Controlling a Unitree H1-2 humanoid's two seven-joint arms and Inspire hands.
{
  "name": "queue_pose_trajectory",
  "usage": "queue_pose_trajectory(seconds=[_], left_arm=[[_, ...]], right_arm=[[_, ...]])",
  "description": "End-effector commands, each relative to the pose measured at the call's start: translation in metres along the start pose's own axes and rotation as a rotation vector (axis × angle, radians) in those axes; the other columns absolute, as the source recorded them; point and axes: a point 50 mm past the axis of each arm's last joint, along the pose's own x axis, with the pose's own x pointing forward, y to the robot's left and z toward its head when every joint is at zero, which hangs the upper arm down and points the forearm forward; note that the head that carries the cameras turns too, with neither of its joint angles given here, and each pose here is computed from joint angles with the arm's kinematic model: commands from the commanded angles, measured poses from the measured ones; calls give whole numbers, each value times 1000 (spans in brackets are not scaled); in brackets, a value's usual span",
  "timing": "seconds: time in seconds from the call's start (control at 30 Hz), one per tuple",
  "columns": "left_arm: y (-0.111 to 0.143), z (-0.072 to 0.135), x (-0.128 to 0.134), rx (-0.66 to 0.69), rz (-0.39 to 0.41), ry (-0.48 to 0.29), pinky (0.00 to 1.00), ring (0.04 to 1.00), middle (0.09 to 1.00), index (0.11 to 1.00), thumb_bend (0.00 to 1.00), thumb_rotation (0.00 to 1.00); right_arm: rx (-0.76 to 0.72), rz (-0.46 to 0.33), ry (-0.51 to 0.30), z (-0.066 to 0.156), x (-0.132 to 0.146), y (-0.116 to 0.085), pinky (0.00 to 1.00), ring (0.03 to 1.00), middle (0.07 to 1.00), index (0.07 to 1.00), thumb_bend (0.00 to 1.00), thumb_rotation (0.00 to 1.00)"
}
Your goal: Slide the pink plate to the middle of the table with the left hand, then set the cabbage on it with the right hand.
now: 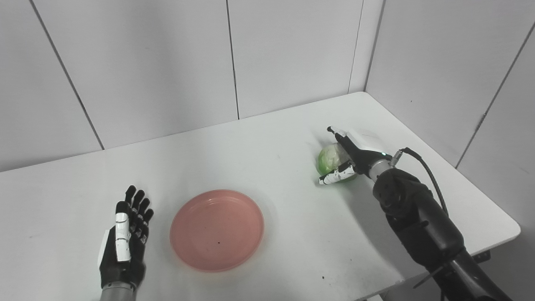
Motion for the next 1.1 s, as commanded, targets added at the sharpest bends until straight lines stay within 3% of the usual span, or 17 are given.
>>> queue_pose_trajectory(seconds=[0.0, 0.1, 0.23, 0.33, 0.4, 0.47, 0.5, 0.53, 0.57, 0.63, 1.07], left_arm=[[12, -16, -21, 0, 35, 69, 1000, 1000, 1000, 1000, 764, 946], [12, -14, -22, -4, 39, 74, 1000, 1000, 1000, 1000, 783, 933], [12, -13, -23, -8, 34, 72, 1000, 1000, 1000, 1000, 781, 932], [11, -12, -23, -14, 35, 73, 1000, 1000, 1000, 1000, 785, 918], [11, -13, -22, -20, 32, 73, 1000, 1000, 1000, 1000, 791, 916], [11, -13, -22, -9, 31, 72, 1000, 1000, 1000, 1000, 774, 935], [11, -12, -23, -3, 28, 71, 1000, 1000, 1000, 1000, 773, 936], [11, -11, -23, 1, 25, 71, 1000, 1000, 1000, 1000, 771, 942], [11, -11, -23, -2, 27, 73, 1000, 1000, 1000, 1000, 770, 947], [11, -11, -23, -6, 27, 74, 1000, 1000, 1000, 1000, 777, 943], [9, -9, -22, -3, 23, 67, 1000, 1000, 1000, 1000, 781, 933]], right_arm=[[-44, -70, -44, 8, 4, -25, 873, 905, 916, 887, 1000, 263], [-35, -52, -54, 9, 4, -21, 767, 881, 898, 845, 1000, 204], [-18, -22, -68, 13, 6, -17, 722, 849, 869, 804, 974, 104], [-24, -15, -65, 15, 8, -14, 622, 726, 795, 747, 901, 10], [-23, -16, -64, 15, 9, -13, 569, 658, 758, 712, 854, 2], [-29, -37, -70, 14, 10, -12, 405, 490, 632, 648, 790, 0], [-31, -52, -77, 14, 9, -11, 399, 484, 627, 646, 788, 0], [-34, -64, -80, 13, 9, -11, 314, 396, 554, 570, 662, 0], [-43, -74, -86, 13, 10, -10, 257, 337, 516, 531, 598, 0], [-47, -88, -90, 11, 10, -9, 197, 277, 481, 494, 542, 0], [-56, -171, -55, 10, 13, -6, 200, 273, 471, 481, 533, 0]])
